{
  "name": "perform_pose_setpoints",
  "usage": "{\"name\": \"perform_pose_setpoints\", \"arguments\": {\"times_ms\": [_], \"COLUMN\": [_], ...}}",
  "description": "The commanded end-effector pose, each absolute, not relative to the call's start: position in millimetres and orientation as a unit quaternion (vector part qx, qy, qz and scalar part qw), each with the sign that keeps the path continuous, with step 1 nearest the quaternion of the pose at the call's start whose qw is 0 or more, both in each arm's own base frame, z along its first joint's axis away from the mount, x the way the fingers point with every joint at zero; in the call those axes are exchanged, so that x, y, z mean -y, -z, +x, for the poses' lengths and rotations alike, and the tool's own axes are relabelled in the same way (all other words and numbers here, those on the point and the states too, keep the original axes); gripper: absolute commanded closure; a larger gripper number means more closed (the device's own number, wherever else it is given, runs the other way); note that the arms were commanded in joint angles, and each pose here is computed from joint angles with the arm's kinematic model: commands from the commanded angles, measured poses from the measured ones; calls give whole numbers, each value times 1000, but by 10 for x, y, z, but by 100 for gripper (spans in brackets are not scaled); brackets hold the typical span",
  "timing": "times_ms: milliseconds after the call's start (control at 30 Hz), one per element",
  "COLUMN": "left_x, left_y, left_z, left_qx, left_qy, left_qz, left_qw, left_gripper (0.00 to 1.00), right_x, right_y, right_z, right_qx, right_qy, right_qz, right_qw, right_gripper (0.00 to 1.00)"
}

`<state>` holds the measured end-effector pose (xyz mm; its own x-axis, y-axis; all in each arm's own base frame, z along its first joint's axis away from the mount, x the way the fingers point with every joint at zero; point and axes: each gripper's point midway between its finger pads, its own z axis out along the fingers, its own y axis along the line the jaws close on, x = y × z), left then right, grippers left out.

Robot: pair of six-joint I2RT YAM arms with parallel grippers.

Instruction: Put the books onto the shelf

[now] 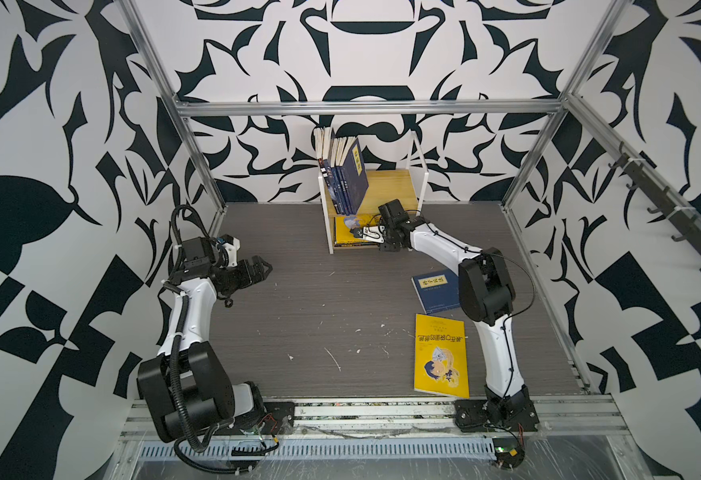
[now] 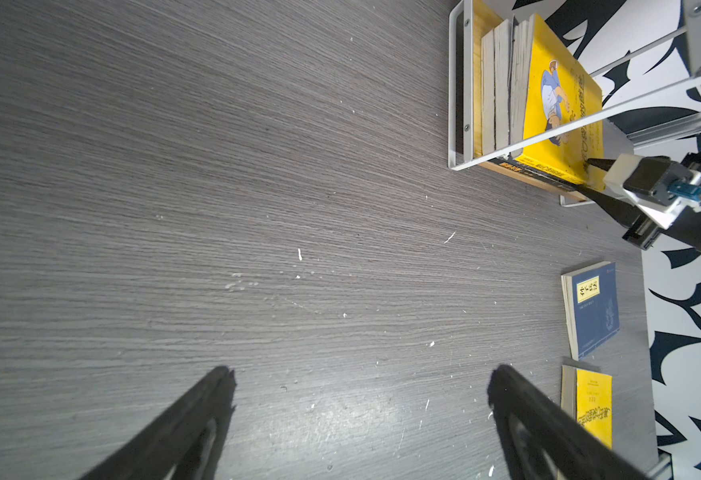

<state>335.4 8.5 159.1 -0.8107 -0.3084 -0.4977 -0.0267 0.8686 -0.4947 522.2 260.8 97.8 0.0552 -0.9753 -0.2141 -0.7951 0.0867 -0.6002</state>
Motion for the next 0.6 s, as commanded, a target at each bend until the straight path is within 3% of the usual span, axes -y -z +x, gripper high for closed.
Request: {"name": "perform_pose_setpoints", "arguments": {"times_ms": [0, 300, 567], "left_x": [-61, -58, 55], "left_y": [-1612, -1617, -1863], "left_z": [3318, 3323, 3357], "left_qx": [-918, -917, -903], "left_qy": [248, 249, 280], "left_qz": [-91, -91, -74], "left_qw": [296, 297, 319], "left_gripper": [0, 0, 0], "right_x": [-2744, -2787, -2707], "right_y": [-1412, -1432, -1718], "right_z": [5304, 5313, 5061], "right_qx": [-665, -664, -687], "right_qy": [146, 147, 119], "right_qz": [-640, -638, -617], "right_qw": [356, 360, 366], "right_gripper": [67, 68, 53]}}
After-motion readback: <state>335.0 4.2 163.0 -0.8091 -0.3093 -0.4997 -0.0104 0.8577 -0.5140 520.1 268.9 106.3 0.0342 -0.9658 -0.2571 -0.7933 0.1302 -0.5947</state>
